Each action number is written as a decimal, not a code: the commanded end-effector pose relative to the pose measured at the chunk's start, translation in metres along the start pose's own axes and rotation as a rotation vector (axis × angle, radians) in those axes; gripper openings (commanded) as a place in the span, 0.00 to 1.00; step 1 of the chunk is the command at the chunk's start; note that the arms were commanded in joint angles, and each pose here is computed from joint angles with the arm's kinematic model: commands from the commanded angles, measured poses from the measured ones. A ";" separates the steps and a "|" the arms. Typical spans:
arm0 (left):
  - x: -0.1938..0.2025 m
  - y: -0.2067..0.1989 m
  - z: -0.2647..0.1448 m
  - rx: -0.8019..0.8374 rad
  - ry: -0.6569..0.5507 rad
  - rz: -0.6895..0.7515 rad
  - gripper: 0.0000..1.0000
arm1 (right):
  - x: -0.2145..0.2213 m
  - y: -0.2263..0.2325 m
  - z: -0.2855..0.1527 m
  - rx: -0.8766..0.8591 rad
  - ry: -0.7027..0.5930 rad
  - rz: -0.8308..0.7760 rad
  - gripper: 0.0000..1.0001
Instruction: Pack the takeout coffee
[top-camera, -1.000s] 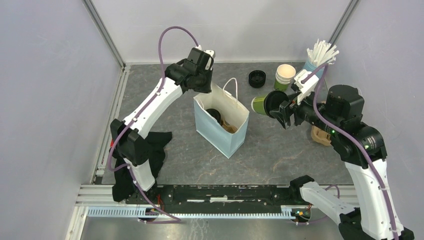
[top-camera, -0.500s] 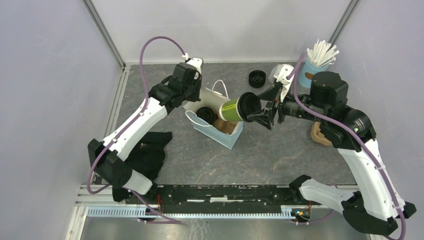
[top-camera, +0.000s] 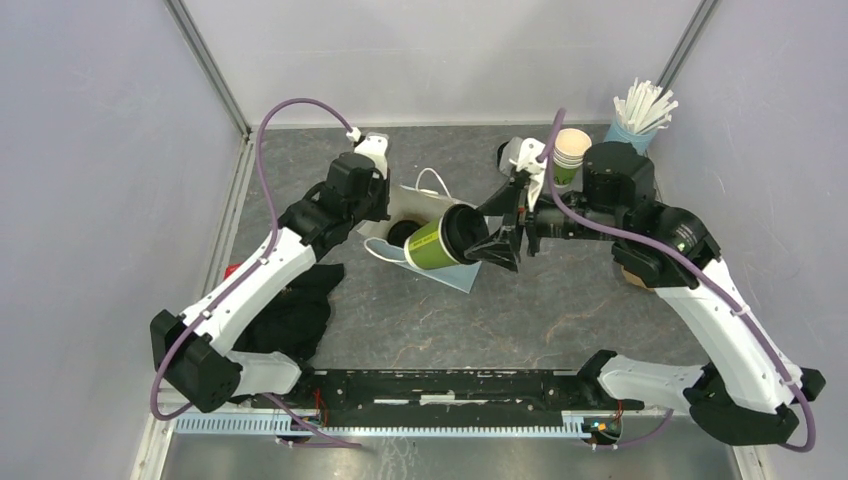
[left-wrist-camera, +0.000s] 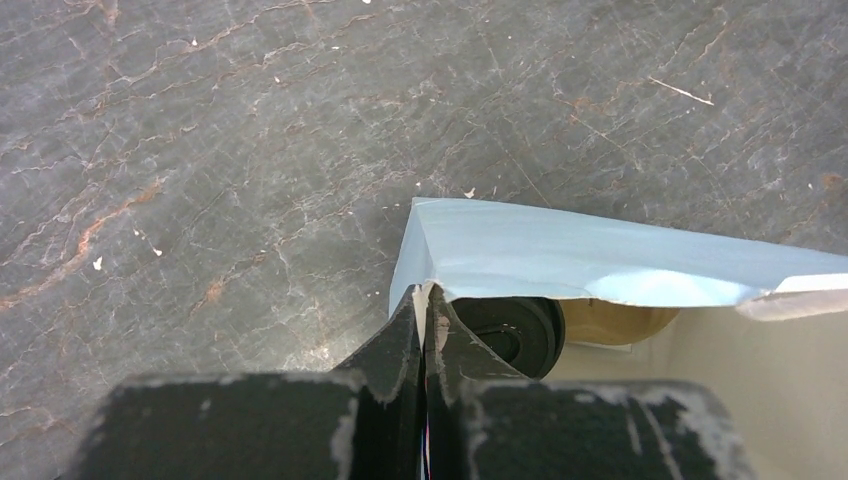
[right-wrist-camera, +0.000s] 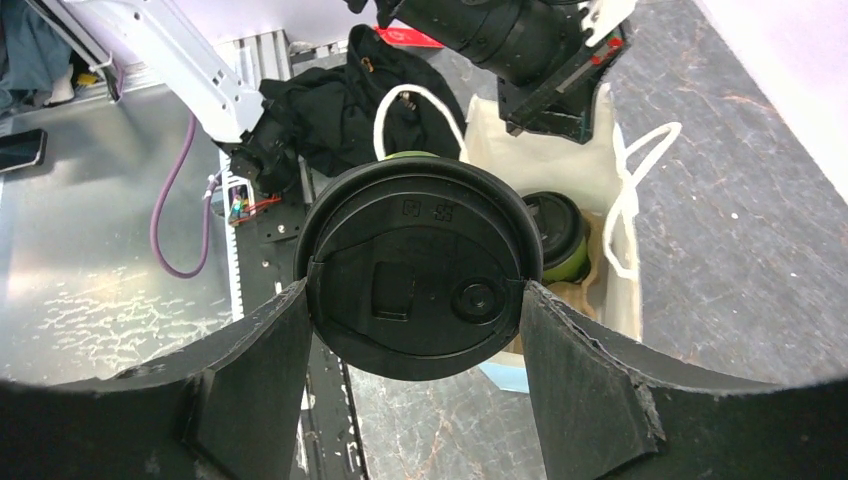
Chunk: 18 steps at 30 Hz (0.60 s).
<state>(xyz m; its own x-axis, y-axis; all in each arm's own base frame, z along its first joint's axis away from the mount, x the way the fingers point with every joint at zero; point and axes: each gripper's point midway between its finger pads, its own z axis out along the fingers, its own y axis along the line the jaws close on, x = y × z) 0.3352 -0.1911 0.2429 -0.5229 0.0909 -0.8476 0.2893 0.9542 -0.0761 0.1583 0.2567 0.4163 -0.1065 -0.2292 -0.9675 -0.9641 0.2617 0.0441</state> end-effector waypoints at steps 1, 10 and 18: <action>-0.031 -0.002 -0.013 0.020 -0.159 -0.055 0.02 | -0.004 -0.004 0.016 0.072 0.010 -0.019 0.12; -0.039 0.001 -0.034 0.063 -0.342 -0.082 0.02 | 0.021 0.016 0.055 0.163 0.210 -0.133 0.08; -0.028 0.000 -0.036 0.084 -0.324 -0.078 0.02 | 0.008 0.033 0.064 0.199 0.160 -0.143 0.08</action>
<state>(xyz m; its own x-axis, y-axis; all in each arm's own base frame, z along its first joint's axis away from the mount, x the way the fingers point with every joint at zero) 0.3210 -0.1824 0.2641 -0.3406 -0.0314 -0.9397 0.3152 0.9378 -0.1456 0.1315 0.3268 0.3578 -0.0458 -0.5074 -0.8605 -0.9494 0.2900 -0.1204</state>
